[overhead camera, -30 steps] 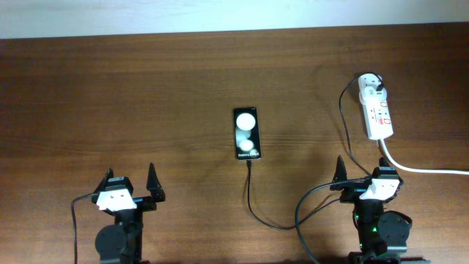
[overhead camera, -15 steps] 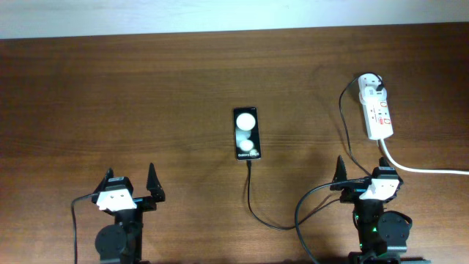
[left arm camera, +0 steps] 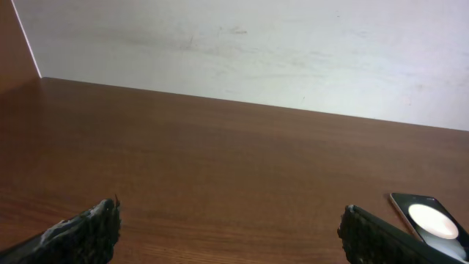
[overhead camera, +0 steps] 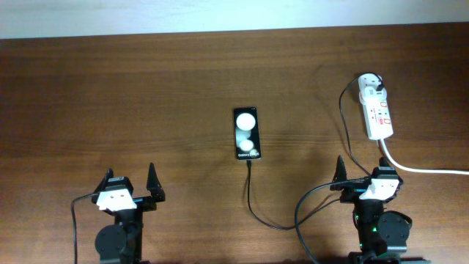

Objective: Plug charger to phone and switch on socket

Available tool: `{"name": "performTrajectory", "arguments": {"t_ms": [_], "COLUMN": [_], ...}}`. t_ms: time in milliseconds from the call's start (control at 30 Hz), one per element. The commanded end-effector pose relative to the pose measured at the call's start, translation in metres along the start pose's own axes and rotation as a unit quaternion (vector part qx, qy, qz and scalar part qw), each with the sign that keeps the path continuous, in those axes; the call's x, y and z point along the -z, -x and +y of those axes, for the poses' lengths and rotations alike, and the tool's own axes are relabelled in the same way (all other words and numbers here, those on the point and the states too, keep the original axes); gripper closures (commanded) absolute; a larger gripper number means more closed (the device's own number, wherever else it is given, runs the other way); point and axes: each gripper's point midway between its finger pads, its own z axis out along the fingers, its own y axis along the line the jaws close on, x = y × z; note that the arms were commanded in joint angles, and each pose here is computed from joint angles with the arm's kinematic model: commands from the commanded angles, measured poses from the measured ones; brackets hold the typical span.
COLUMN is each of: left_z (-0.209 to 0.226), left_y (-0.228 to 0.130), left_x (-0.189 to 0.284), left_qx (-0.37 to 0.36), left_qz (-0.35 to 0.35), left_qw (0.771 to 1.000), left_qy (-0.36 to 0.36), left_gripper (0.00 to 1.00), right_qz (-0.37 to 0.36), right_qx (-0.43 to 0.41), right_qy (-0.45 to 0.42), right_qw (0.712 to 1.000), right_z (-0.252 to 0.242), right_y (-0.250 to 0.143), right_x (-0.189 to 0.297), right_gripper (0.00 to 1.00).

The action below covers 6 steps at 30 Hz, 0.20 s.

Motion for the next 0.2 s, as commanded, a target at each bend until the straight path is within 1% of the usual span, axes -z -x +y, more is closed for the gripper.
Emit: {"name": "performTrajectory", "arguments": {"t_ms": [0, 167], "left_z": [0.0021, 0.0021], "left_y": [-0.0001, -0.0001], "left_x": [0.0004, 0.0004], "left_qx": [-0.008, -0.008], "left_qz": [-0.002, -0.002], "left_qw": [1.000, 1.000], "left_qy": [0.005, 0.005], "left_gripper": [0.01, 0.01], "right_qz": [0.000, 0.000], "right_qx": [0.000, 0.000], "right_qy": [-0.001, -0.001], "right_qw": [1.000, 1.000], "right_z": [0.0000, 0.0000], "right_y": [-0.0021, -0.0021], "right_x": [0.0001, 0.0001], "right_gripper": [0.02, 0.01]}}
